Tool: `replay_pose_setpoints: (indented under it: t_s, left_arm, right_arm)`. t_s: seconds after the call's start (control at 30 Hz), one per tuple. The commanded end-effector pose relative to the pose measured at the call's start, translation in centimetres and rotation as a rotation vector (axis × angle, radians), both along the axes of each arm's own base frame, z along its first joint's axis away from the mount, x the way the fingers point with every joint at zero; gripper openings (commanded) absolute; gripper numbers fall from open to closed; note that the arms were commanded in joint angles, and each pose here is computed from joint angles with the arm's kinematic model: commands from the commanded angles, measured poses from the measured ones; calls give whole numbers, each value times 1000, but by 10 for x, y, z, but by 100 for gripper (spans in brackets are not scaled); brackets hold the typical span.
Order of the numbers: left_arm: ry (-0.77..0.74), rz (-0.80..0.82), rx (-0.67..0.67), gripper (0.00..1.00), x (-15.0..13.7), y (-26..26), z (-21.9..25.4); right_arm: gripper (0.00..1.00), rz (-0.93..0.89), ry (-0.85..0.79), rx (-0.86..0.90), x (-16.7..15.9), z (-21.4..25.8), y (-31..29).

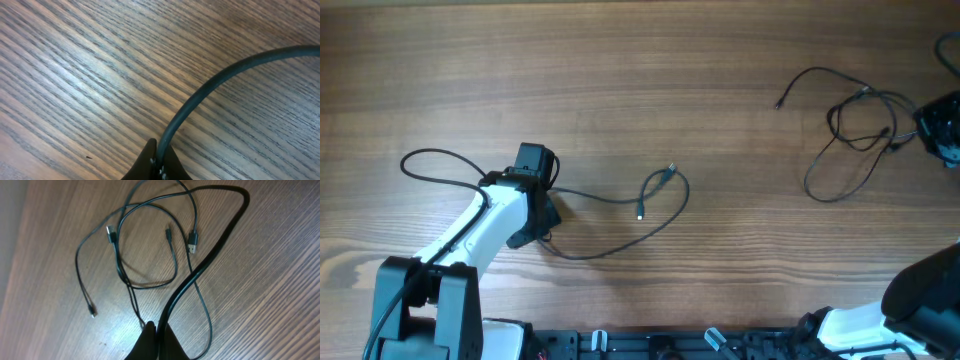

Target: Untangle cables

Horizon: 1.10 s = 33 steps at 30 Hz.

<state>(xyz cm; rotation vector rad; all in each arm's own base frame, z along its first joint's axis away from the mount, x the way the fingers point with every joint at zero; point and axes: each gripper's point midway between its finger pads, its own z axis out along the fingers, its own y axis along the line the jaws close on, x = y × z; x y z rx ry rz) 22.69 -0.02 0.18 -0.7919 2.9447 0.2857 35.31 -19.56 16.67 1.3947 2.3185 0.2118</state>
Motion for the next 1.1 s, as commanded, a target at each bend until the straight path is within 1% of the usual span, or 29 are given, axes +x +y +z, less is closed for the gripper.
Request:
replay_pose_setpoints:
  t_s: [0.0, 0.07, 0.1, 0.13, 0.17, 0.2, 0.23, 0.27, 0.47, 0.57, 0.63, 0.73, 0.77, 0.8, 0.83, 0.9, 0.97, 1.07]
  left_arm:
    - [-14, 7, -33, 4, 5, -4, 3]
    - [-14, 7, -33, 4, 5, -4, 3]
    - [-14, 7, -33, 4, 5, -4, 3]
    - [-14, 7, -34, 4, 5, -4, 3]
    - [-14, 7, -37, 4, 5, -5, 3]
    - [-14, 7, -42, 4, 5, -6, 3]
    - [-15, 7, -49, 4, 5, -7, 3]
    - [-18, 7, -58, 4, 6, -8, 3]
    - [-31, 6, -71, 4, 9, -11, 2]
    - [-43, 5, -113, 4, 13, -18, 2]
    - [-83, -4, -216, 4, 24, -36, 2]
    - [-164, -47, -457, 4, 46, -79, 11]
    - [-195, -88, -549, 4, 53, -95, 18]
    - [-252, -183, -710, 4, 63, -124, 34]
    - [-286, -244, -809, 4, 67, -141, 47]
    - [-330, -341, -935, 4, 70, -162, 65]
    - [-354, -410, -986, 4, 69, -171, 73]
    - [-348, -393, -930, 5, 70, -165, 66]
  right_arm:
    - [4, 6, 29, -37, 2, -12, -13]
    - [4, 67, 11, -79, 9, -11, -17]
    - [4, 67, 21, -101, 8, -12, -21]
    - [10, 52, 34, -117, 6, -12, -25]
    - [31, 42, 36, -118, 5, -12, -26]
    - [70, 41, 32, -118, 6, -12, -26]
    - [94, 47, 22, -112, 8, -11, -24]
    - [99, 63, 7, -98, 12, -10, -20]
    - [100, 139, -57, -9, 21, -7, 0]
    - [100, 163, -67, 32, 22, -7, 10]
    - [100, 210, -81, 68, 26, -9, 25]
    - [100, 312, -77, 82, 33, -15, 52]
    - [100, 348, -71, 81, 35, -16, 61]
    - [100, 424, -64, 77, 40, -18, 81]
    - [100, 462, -60, 79, 43, -19, 93]
    - [100, 547, -50, 76, 47, -21, 120]
    - [99, 668, -44, 68, 51, -22, 158]
    - [99, 826, -28, 67, 49, -24, 215]
